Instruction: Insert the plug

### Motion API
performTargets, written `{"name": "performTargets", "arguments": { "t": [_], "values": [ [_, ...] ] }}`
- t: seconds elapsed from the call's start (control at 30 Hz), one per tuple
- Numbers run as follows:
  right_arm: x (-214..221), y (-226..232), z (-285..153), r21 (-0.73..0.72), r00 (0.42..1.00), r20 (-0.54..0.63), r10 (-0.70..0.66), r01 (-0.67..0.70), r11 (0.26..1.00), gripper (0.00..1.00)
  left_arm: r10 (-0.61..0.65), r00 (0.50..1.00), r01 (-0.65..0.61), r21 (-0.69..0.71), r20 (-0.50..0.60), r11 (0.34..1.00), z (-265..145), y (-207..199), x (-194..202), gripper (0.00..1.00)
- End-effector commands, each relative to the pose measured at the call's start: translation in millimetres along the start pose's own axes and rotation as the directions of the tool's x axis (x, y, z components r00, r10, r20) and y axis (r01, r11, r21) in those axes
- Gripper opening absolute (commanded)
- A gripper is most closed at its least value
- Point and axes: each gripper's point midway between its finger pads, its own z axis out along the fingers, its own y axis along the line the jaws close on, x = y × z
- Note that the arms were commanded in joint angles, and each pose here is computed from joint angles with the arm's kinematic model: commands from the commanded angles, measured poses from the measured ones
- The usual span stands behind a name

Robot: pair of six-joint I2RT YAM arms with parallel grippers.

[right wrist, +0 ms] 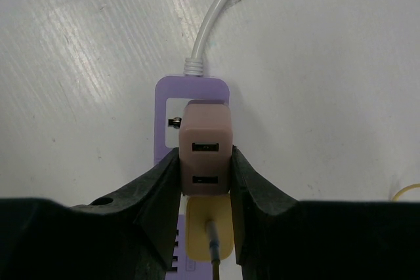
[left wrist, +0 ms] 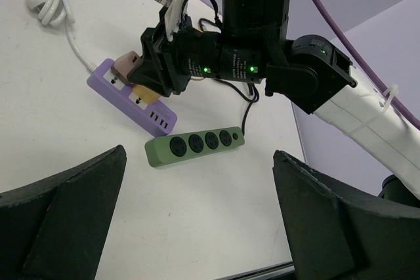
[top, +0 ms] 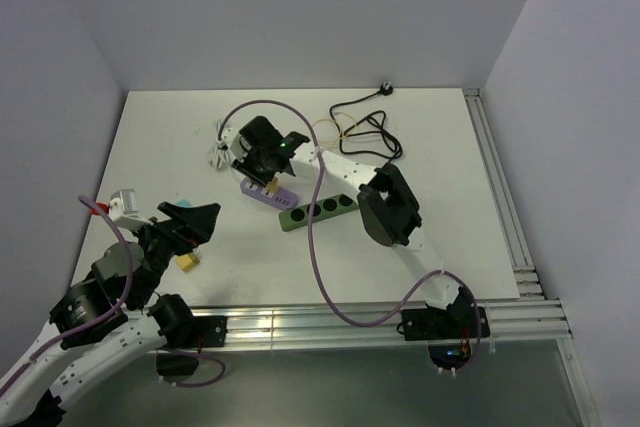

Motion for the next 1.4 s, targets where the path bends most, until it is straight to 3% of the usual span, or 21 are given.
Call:
{"name": "performTargets", "arguments": {
  "t": [0.0, 0.43, 0.73, 0.93, 1.0, 1.13, 1.37],
  "values": [
    [43, 10, 5, -0.060, 0.988, -0.154, -0.001, -0.008, 0.998, 0.00, -0.027, 1.000, 0.027, 0.021, 0.013, 0.999, -2, -7, -6, 0.99],
    [55, 11, 23, -0.053, 0.972, -0.234, 0.026, -0.040, 0.998, 0.00, -0.037, 0.999, 0.037, 0.028, 0.000, 0.999, 0, -9, -3, 1.00],
    [88, 29, 36, -0.065, 0.939, -0.333, 0.089, -0.117, 0.991, 0.00, -0.040, 0.999, 0.040, 0.026, -0.001, 0.999, 1, -6, 1, 0.99],
    [54, 14, 21, 0.000, 0.966, -0.217, 0.140, -0.144, 0.990, 0.00, -0.043, 0.999, 0.043, 0.026, -0.012, 0.999, 0, -8, 1, 1.00],
    [32, 7, 13, 0.013, 0.979, -0.145, 0.146, -0.146, 0.989, 0.06, -0.041, 0.999, 0.041, 0.012, -0.017, 0.999, 0, -5, 2, 1.00],
    [1, -5, 5, 0.027, 0.985, -0.052, 0.164, -0.162, 0.986, 0.32, -0.056, 0.998, 0.056, 0.007, -0.023, 0.998, -2, -3, 3, 1.00],
    [-23, -13, -10, 0.033, 0.984, 0.029, 0.174, -0.174, 0.984, 0.63, -0.073, 0.997, 0.073, -0.001, -0.039, 0.997, 0, -2, 9, 0.99]
  ]
}}
